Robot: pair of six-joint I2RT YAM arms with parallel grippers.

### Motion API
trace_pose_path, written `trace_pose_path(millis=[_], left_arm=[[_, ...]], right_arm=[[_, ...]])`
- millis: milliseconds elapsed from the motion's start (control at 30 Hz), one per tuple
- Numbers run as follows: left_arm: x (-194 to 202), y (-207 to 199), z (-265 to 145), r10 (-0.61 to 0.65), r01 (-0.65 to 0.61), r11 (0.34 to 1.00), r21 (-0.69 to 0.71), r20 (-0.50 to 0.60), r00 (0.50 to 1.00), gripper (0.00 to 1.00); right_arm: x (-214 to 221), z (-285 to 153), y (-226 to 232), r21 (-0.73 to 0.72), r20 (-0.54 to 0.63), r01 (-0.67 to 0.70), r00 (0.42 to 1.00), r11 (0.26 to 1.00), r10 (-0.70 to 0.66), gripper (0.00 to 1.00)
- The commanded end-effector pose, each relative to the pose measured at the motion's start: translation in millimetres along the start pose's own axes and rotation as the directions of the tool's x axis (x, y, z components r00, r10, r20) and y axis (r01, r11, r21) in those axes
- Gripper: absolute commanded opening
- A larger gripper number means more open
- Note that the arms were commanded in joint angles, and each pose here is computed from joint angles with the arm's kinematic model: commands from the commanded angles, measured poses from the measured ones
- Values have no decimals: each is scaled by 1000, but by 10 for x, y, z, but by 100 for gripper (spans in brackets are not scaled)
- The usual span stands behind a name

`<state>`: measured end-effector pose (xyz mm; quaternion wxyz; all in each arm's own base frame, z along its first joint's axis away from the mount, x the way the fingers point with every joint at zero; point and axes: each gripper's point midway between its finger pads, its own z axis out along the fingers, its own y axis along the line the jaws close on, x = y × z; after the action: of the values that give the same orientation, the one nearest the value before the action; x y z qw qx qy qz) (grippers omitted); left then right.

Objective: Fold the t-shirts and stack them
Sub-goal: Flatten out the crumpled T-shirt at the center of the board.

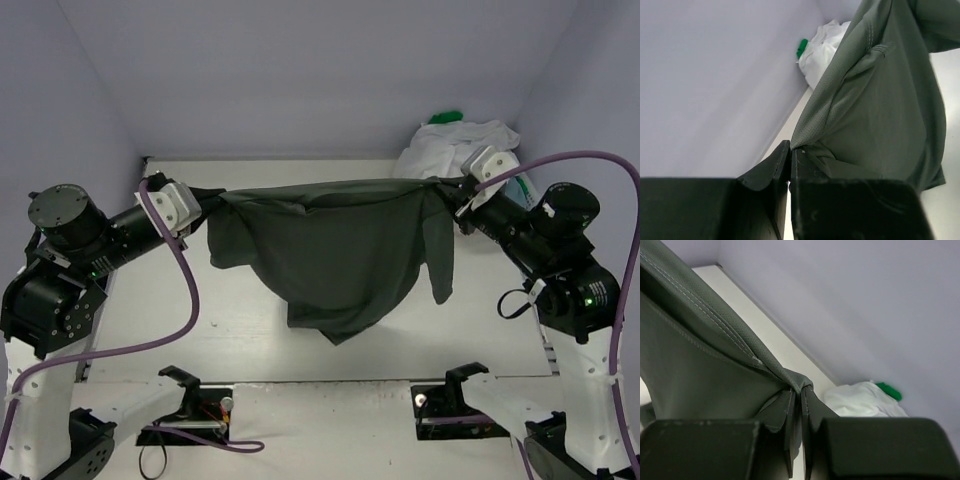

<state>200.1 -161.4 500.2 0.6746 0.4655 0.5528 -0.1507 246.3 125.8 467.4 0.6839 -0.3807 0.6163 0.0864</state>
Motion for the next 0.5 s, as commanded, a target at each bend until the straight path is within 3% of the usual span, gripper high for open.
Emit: trace_pose_path(millis=[0, 167, 333, 467], left_arm=[[-173, -97, -4, -13, 8, 996, 85, 52, 999, 0], [-633, -180, -195, 0, -26, 989, 144, 175, 985, 0], [-1146, 90, -354, 40, -50, 998, 28, 275, 961, 0], [-975, 200, -163, 17, -22, 1000, 16, 234, 972, 0]], right_arm=[[-279, 10, 61, -66, 89, -69, 993, 995, 75, 0], [-531, -119, 65, -94, 154, -56, 986, 994, 70, 0], [-634, -36, -84, -60, 165, -39, 985, 997, 48, 0], [-553, 149, -121, -71, 163, -55, 984, 996, 66, 0]])
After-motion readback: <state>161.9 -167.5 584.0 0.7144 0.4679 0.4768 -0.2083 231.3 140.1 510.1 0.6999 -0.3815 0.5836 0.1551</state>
